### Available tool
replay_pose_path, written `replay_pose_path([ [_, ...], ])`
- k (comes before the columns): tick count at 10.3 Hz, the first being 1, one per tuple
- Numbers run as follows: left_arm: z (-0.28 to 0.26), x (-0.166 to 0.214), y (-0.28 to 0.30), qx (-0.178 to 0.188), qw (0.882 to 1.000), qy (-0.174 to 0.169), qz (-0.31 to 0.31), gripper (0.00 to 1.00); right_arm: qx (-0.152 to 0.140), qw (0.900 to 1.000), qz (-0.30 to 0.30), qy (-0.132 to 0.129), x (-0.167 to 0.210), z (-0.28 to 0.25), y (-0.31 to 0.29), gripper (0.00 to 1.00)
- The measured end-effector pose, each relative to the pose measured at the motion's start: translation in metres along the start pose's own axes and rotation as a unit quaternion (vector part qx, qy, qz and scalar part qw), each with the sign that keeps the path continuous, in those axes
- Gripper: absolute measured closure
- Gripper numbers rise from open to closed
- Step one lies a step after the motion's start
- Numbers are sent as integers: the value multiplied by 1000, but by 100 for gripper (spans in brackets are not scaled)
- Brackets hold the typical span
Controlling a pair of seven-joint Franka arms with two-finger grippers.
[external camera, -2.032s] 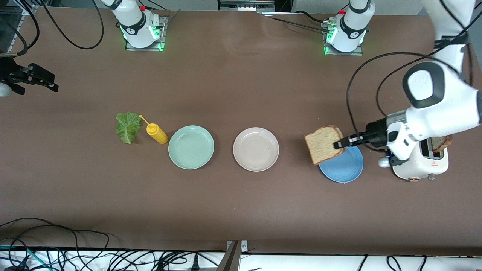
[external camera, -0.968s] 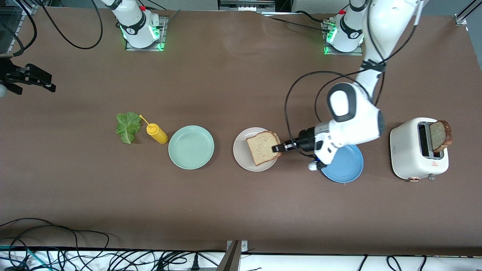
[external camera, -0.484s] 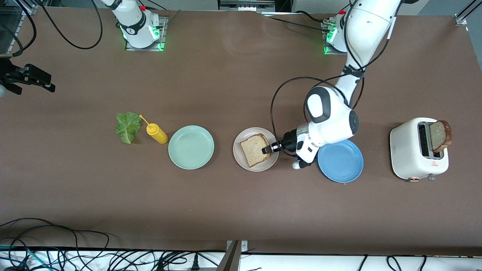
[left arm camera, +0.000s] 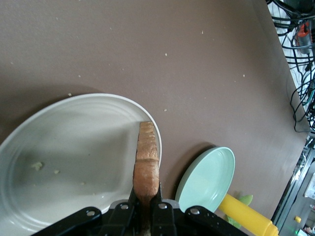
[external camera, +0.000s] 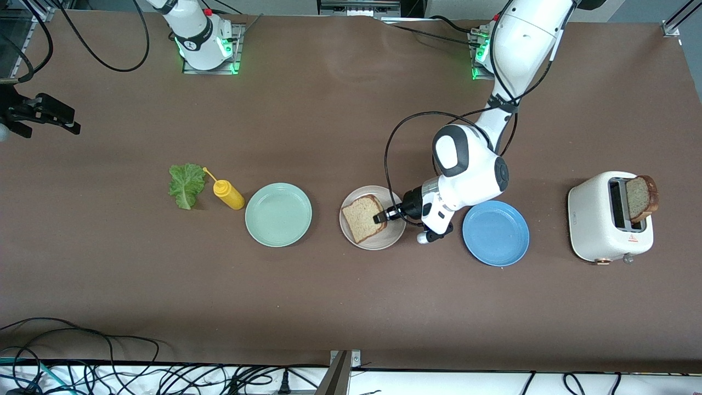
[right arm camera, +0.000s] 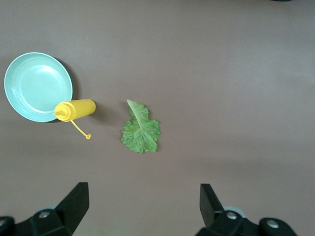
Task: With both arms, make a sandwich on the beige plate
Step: 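Lower the bread slice onto the beige plate and open the left gripper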
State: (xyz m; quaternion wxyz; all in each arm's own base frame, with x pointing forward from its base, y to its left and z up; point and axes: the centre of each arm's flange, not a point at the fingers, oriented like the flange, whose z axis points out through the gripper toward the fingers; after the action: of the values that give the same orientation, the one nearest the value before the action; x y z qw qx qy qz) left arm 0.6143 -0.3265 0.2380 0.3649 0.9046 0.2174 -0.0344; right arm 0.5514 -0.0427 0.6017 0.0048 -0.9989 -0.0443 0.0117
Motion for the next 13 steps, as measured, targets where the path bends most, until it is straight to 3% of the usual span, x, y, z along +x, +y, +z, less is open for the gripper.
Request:
replay_pose_path([
  [6,17,0,-13,8,1000,17,-6,89,0,1000,0,0,0,0,0,0],
  [9,15,2,-12,11,1000,21,3,55,0,1000,0,0,0,0,0,0],
  [13,3,20,-19,57,996,38,63,1,0,1000,0,-1,0,1,0,0],
])
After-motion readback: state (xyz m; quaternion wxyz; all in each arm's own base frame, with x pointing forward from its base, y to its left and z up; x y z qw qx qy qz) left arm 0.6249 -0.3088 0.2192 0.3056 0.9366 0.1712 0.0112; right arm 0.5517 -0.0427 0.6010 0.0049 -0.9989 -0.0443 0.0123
